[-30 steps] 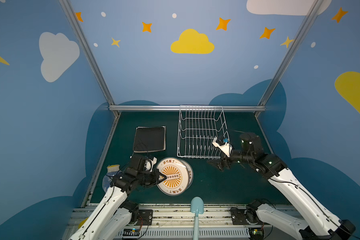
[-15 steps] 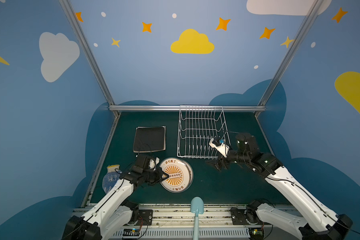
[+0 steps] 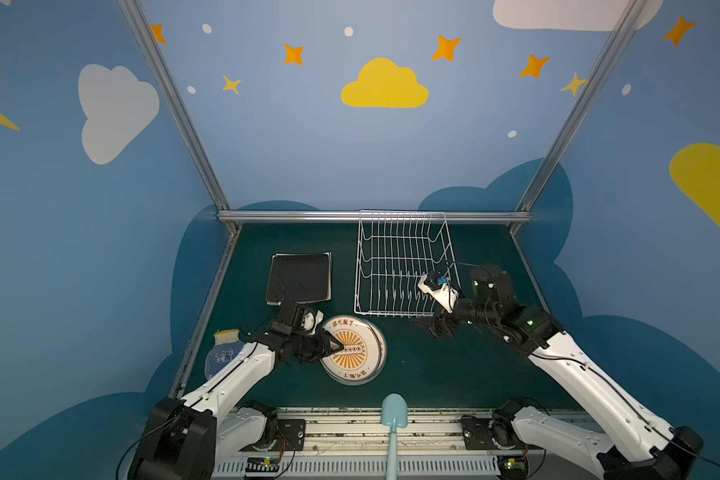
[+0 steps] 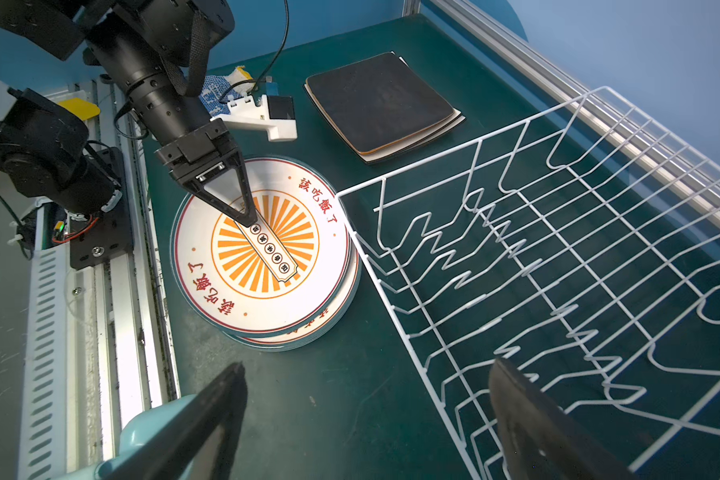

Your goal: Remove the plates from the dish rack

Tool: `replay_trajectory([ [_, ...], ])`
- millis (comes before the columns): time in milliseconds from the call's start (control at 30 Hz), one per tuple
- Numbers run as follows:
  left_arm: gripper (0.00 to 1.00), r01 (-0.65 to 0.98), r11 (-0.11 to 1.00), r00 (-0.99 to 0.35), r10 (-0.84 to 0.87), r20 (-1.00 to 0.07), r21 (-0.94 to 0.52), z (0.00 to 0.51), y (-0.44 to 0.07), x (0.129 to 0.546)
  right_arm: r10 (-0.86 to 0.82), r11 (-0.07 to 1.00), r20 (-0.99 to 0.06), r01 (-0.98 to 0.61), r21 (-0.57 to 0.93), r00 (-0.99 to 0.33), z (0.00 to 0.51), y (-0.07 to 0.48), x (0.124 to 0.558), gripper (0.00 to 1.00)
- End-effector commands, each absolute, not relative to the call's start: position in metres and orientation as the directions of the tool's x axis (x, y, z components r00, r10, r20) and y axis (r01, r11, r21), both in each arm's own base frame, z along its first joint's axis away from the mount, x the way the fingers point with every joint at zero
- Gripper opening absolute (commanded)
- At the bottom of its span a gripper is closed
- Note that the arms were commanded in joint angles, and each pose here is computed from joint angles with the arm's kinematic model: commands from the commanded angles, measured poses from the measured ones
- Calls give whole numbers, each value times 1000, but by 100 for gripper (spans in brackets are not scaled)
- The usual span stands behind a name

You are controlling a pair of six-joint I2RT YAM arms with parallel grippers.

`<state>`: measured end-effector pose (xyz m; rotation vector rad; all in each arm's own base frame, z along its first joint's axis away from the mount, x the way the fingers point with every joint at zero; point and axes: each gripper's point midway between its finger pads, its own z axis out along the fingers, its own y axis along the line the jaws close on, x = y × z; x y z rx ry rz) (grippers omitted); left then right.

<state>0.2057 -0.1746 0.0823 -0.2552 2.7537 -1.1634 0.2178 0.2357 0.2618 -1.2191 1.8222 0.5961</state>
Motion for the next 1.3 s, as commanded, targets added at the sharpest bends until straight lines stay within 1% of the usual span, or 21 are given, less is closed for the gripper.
replay_trajectory([
  [0,50,-37,681,-984,-152,-91,-731,94,-178,209,-505,418,-845,-906,-64,-173,259,238,220,90],
  [133,57,-42,701,-985,-150,-89,-712,95,-175,212,-506,425,-843,-903,-60,-182,256,238,221,90],
  [267,73,-36,706,-984,-148,-97,-707,97,-175,214,-502,427,-845,-903,-55,-185,255,239,222,90],
  [400,86,-42,719,-983,-155,-102,-694,96,-172,215,-503,427,-844,-903,-54,-187,254,240,224,90],
  [600,96,-47,739,-979,-169,-117,-672,99,-167,219,-500,425,-847,-903,-58,-182,254,242,227,90],
  [733,100,-49,753,-976,-175,-127,-656,102,-164,221,-510,423,-840,-904,-57,-186,251,242,227,90],
  [1267,100,-80,822,-966,-203,-157,-564,104,-147,227,-512,442,-845,-891,-106,-153,251,236,228,91],
])
